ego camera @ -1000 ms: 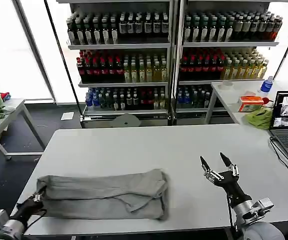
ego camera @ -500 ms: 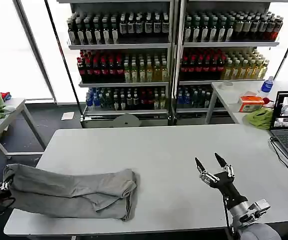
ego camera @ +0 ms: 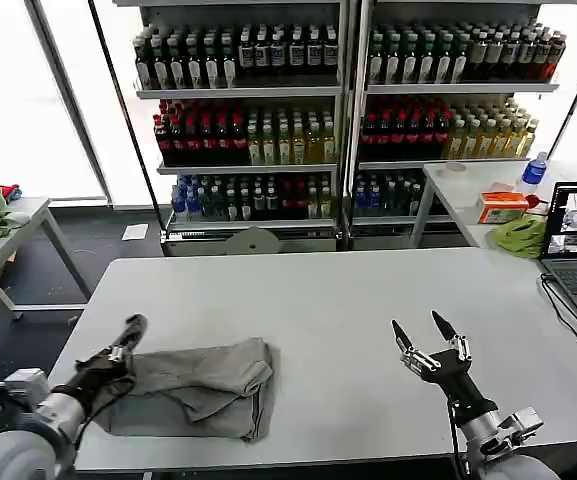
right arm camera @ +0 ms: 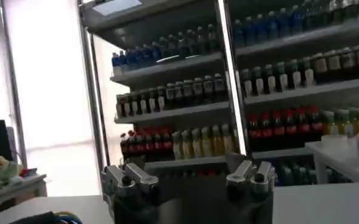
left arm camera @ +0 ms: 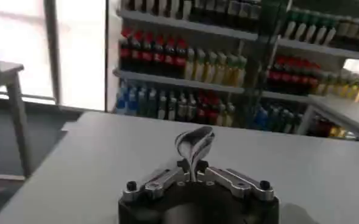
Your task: Fold and organize the clothes.
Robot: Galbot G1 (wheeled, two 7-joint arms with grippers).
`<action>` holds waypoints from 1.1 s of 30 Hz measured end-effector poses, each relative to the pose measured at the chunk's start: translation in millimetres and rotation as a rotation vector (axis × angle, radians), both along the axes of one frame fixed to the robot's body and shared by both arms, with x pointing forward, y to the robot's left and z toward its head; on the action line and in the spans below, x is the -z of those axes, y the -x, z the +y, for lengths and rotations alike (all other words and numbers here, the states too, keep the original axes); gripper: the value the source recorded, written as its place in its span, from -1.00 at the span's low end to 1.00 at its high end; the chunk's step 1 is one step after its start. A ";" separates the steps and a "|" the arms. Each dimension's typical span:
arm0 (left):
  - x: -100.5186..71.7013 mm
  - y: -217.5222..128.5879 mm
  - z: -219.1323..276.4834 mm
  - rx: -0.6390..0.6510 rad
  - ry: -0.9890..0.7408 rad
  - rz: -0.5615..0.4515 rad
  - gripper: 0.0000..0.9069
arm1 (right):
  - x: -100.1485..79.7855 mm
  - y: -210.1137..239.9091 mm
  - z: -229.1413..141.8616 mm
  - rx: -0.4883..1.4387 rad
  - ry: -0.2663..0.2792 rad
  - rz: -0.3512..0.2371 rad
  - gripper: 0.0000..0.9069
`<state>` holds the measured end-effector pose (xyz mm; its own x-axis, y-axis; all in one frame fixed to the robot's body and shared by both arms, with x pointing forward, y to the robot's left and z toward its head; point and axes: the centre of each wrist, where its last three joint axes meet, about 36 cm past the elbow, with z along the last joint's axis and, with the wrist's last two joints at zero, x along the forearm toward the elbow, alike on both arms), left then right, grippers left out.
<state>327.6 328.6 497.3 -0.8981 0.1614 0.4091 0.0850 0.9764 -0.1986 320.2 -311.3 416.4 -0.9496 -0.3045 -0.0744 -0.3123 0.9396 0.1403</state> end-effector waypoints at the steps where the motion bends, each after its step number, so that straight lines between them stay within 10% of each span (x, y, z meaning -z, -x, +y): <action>1: 2.0 -0.7 -7.4 0.017 0.013 0.010 -0.98 | 0.6 0.8 0.0 0.000 0.000 0.001 1.00; 14: 31.9 -26.1 -74.4 0.139 0.119 0.112 -0.96 | 9.2 12.3 -0.5 0.020 0.003 0.027 1.00; 15: 35.1 -29.6 -78.2 0.144 0.123 0.119 0.29 | 9.1 12.6 -1.2 0.022 0.004 0.027 1.00; 16: 38.3 -32.3 -81.0 0.149 0.125 0.126 1.00 | 9.1 12.9 -1.8 0.024 0.004 0.027 1.00; 33: 37.5 -43.6 -90.7 0.228 0.165 0.118 1.00 | 11.7 7.8 1.8 0.025 -0.010 0.026 1.00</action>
